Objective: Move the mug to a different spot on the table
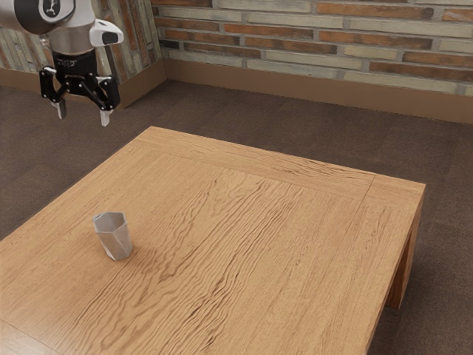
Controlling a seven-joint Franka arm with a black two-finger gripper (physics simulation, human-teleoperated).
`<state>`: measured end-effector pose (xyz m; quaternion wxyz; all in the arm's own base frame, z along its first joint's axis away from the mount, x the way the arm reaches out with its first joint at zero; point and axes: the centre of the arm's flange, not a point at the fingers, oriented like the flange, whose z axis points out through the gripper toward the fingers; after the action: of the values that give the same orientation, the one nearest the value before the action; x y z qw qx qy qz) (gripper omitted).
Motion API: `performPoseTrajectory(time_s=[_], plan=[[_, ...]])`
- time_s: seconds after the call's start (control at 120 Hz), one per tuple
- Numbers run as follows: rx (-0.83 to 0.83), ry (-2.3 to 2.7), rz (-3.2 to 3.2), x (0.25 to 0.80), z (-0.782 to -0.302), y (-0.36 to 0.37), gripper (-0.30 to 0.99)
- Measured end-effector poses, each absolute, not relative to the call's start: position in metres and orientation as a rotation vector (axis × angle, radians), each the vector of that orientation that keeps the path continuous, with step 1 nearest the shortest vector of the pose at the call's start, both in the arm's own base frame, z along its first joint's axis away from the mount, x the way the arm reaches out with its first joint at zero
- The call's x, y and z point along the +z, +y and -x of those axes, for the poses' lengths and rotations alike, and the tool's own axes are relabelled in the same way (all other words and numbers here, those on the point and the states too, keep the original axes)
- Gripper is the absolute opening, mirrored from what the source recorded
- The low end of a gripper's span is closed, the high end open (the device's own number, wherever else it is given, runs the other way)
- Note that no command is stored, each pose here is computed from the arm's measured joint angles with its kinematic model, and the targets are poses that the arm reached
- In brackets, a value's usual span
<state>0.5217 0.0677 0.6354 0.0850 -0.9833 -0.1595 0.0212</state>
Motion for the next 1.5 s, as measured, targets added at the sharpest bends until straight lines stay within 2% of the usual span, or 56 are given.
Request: performPoseTrajectory(time_s=[0.25, 0.625, 0.842, 1.125, 1.5], plan=[[0.057, -0.487, 2.929, 0.626, -0.524, 0.068, 0.69], [0.122, -1.123, 2.863, 0.500, -0.545, 0.077, 0.69], [0.133, -1.481, 2.723, 0.462, -0.546, 0.087, 0.69], [0.138, -1.887, 2.473, 0.422, -0.540, 0.161, 0.69], [0.183, -2.037, 2.365, 0.382, -0.540, 0.189, 0.69]])
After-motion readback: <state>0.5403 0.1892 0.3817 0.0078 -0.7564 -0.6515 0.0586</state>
